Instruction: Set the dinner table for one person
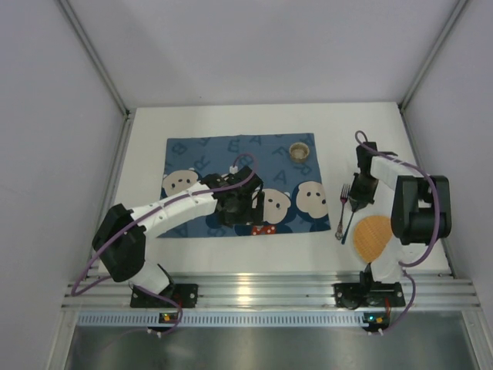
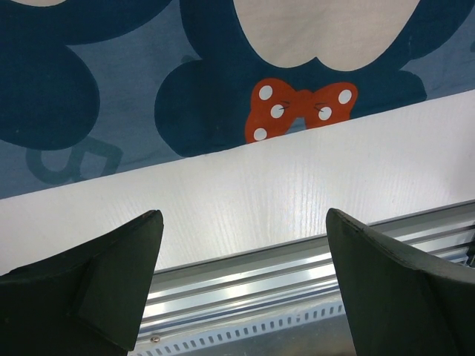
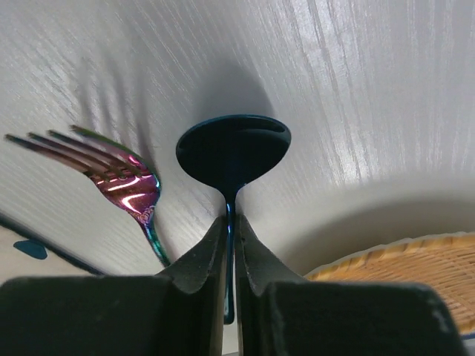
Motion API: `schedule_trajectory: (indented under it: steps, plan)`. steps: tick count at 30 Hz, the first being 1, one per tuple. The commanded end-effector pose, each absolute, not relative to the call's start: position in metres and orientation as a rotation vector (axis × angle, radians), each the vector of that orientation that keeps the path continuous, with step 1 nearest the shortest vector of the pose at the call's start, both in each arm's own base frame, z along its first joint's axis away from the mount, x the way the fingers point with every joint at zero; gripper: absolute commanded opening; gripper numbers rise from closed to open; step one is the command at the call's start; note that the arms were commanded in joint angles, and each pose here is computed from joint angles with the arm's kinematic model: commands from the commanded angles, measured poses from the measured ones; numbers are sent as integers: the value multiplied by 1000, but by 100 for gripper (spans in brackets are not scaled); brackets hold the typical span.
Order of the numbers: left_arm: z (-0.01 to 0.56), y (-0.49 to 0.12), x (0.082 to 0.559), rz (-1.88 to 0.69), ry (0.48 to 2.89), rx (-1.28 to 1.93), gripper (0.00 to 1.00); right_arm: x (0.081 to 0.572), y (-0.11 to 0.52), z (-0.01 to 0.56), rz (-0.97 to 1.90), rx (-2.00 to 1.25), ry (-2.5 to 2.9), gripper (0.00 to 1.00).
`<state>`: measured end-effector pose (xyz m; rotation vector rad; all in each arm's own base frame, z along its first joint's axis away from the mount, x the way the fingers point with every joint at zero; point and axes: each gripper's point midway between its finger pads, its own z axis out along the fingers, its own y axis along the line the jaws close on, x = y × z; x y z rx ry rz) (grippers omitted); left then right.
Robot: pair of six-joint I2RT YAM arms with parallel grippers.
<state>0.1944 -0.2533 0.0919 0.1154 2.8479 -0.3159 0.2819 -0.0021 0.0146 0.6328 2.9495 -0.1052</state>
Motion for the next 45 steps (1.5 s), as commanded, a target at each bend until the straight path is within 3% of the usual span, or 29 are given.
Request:
schedule_trajectory:
  steps: [1, 8, 19, 22, 27, 32, 35, 45]
  plan:
    - [102, -254, 196, -332, 2820, 89, 96, 288, 3, -4, -168, 593, 2960, 3]
    - [103, -253, 195, -335, 2817, 87, 96, 299, -3, 18, -227, 569, 2910, 0]
    - [117, -269, 208, -367, 2787, 144, 96, 344, 3, 139, -279, 460, 2653, 0]
    - [126, -274, 214, -381, 2766, 158, 96, 347, 23, 169, -233, 399, 2606, 0]
    - [142, -274, 223, -368, 2723, 163, 97, 339, 126, 193, 53, 174, 2609, 0]
    - [159, -266, 229, -345, 2677, 127, 98, 334, 227, 175, 247, -46, 2623, 0]
    - [170, -255, 230, -337, 2640, 72, 98, 340, 253, 150, 226, -122, 2670, 0]
    - [178, -213, 205, -338, 2598, -70, 98, 368, 266, 85, 111, -140, 2765, 0]
